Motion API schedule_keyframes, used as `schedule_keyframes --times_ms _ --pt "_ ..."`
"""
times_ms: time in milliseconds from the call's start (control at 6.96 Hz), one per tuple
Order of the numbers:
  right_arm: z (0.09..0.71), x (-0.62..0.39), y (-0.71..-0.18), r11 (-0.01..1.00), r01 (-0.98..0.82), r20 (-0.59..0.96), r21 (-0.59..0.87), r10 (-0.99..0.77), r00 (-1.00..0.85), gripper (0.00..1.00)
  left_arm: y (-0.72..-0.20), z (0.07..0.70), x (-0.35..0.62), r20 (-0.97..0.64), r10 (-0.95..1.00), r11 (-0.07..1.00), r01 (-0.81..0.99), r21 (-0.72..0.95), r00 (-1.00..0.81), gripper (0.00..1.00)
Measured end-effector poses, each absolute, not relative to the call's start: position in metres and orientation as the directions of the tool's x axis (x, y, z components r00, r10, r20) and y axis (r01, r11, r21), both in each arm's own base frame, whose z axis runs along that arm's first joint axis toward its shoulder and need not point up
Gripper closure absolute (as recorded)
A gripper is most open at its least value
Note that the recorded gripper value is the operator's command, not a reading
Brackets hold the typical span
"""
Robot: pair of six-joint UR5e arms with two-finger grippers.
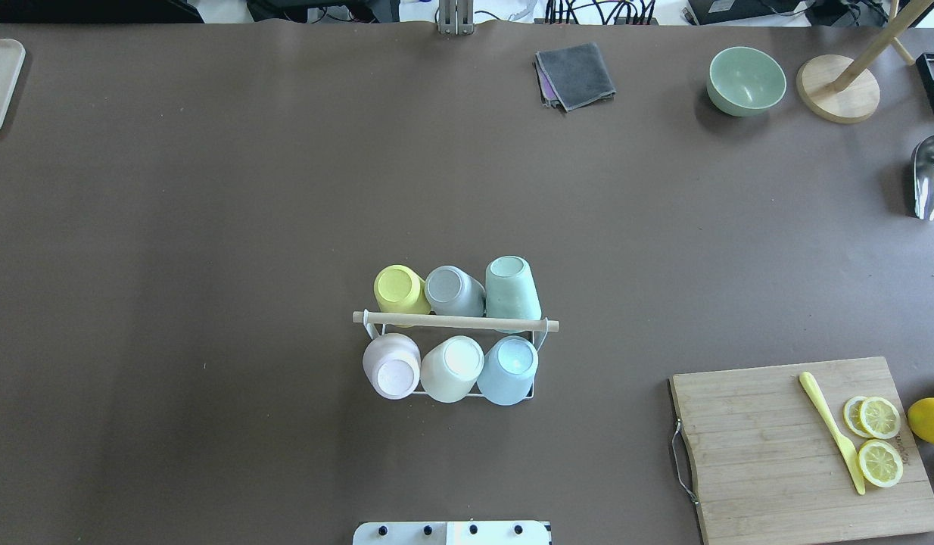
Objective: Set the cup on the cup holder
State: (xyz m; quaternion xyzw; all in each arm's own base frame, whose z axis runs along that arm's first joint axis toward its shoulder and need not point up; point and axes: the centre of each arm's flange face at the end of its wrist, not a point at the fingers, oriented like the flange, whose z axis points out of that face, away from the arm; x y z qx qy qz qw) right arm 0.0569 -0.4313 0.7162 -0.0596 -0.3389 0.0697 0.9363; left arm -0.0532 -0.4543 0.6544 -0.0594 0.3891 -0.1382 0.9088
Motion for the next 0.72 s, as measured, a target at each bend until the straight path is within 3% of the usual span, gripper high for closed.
schedule_keyframes --times_ms 718 --pt "0.698 0.089 -0.456 0.986 -0.117 0.639 -0.12 0.166 0.751 0.0 -0.463 0.66 -0.057 -0.677 -0.327 0.945 0.209 -0.253 0.659 0.01"
